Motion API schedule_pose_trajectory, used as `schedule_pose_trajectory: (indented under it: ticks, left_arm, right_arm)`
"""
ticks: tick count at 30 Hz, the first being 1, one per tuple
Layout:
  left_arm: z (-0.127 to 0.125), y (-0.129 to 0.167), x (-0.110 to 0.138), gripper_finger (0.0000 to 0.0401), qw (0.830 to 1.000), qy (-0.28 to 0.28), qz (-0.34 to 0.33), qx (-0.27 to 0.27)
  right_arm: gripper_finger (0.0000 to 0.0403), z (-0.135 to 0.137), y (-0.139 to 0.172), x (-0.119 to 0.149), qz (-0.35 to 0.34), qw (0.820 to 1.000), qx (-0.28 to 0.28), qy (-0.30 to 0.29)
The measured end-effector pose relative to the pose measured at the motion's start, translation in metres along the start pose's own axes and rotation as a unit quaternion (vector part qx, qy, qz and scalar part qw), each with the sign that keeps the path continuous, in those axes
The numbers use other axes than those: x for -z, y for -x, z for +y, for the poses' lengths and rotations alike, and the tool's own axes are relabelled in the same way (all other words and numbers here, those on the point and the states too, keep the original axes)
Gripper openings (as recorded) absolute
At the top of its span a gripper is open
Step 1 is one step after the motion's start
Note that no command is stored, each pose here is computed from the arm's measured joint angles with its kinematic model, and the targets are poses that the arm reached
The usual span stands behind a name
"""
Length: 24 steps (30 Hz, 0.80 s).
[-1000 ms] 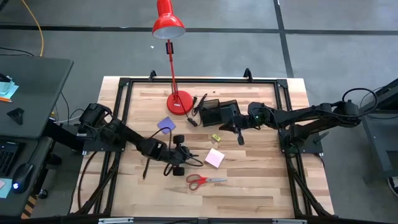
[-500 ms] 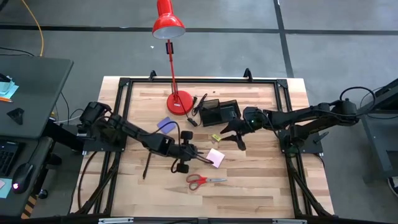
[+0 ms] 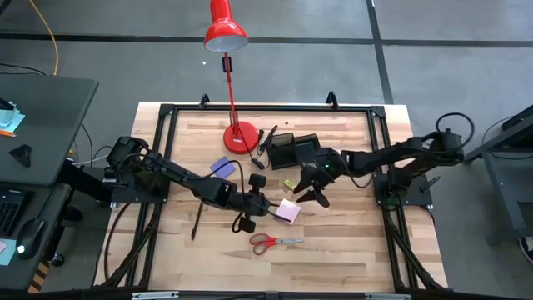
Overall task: Pick and place office supplies into organizer
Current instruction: Put the black pen into the black desk organizer
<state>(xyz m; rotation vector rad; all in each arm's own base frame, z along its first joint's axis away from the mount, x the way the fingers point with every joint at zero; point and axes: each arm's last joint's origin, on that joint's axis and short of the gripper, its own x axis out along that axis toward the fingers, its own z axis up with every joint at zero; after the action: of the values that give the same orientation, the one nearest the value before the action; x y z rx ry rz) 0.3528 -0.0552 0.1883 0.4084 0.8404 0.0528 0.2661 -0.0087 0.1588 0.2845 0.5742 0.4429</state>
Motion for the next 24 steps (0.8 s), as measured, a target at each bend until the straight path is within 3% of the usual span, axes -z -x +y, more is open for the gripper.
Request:
schedule_pose_trajectory:
  ticks: [9,24]
  left_arm:
    - [0.002,-0.001,0.000,0.0019,1.000,-0.002,0.001,0.000]
    - [0.001,0.000,0.000,0.0026,1.000,-0.001,-0.003,0.009]
  right_arm:
    - [0.0167,-0.016,-0.031,-0.023,0.013,0.999,-0.043,0.008]
    - [0.0167,-0.028,-0.051,-0.026,0.038,0.998,-0.037,0.016]
